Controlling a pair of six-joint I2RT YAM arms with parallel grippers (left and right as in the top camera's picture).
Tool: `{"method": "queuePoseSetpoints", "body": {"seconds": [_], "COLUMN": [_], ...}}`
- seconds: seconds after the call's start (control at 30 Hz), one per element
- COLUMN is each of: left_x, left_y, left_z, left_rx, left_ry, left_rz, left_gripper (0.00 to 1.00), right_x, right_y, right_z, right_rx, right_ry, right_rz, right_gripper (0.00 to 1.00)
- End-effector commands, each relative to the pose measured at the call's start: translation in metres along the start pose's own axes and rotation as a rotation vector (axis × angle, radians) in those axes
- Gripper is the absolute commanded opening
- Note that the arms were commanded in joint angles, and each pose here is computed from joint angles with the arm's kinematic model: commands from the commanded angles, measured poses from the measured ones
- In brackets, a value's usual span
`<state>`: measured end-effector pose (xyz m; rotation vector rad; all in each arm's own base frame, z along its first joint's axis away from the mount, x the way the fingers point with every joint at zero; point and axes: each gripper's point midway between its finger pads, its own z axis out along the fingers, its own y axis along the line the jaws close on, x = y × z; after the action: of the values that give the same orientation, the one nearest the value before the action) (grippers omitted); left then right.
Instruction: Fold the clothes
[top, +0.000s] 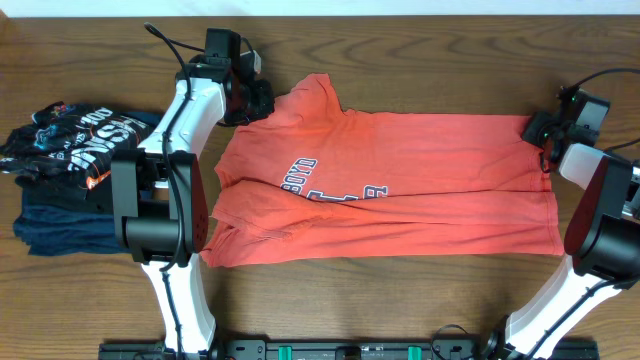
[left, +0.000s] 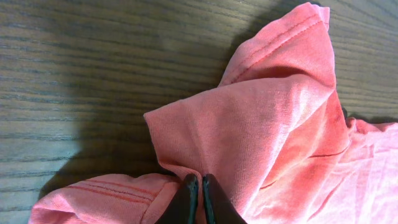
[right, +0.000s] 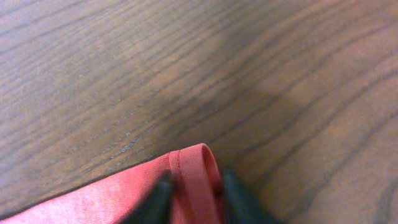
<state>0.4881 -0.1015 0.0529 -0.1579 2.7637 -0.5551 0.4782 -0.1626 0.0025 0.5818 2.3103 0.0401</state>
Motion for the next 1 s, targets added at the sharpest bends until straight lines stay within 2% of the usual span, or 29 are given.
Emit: {"method": "queuePoseSetpoints", "body": {"seconds": [0.0, 0.03, 0.07, 0.3, 0.57, 0.73, 0.83, 0.97], "left_x": [-0.011, -0.010, -0.010, -0.011, -0.015, -0.008, 0.002, 0.020], "left_y": [-0.008, -0.008, -0.008, -0.008, -0.017, -0.013, -0.011, -0.013], "left_z": [-0.012, -0.012, -0.012, -0.014, -0.040, -0.071, -0.087, -0.105], "left_rx": [0.016, 0.015, 0.015, 0.015, 0.022, 0.010, -0.001, -0.014], "left_ry": [-0.034, -0.033, -0.032, -0.035, -0.066, -0.059, -0.033, 0.016], "left_rz": [0.014, 0.014, 0.013, 0.013, 0.022, -0.006, -0.026, -0.045], "left_gripper": [0.06, 0.06, 0.06, 0.06, 0.06, 0.06, 0.06, 0.06], "right_x": [0.014, 0.014, 0.014, 0.006, -0.036, -0.048, -0.049, -0.030], "right_y": [-0.001, -0.001, -0.002, -0.011, -0.024, -0.030, -0.028, -0.026], "right_z": [0.007, 0.007, 0.007, -0.006, -0.063, -0.106, -0.126, -0.150], "right_rx": [0.006, 0.006, 0.010, 0.072, 0.129, 0.150, 0.153, 0.164], "right_ry": [0.038, 0.040, 0.041, 0.043, -0.018, -0.022, -0.015, 0.068], "right_rz": [-0.002, -0.001, -0.001, 0.010, 0.036, 0.056, 0.058, 0.064], "right_gripper": [0.08, 0.02, 0.01, 0.01, 0.01, 0.01, 0.01, 0.01]}}
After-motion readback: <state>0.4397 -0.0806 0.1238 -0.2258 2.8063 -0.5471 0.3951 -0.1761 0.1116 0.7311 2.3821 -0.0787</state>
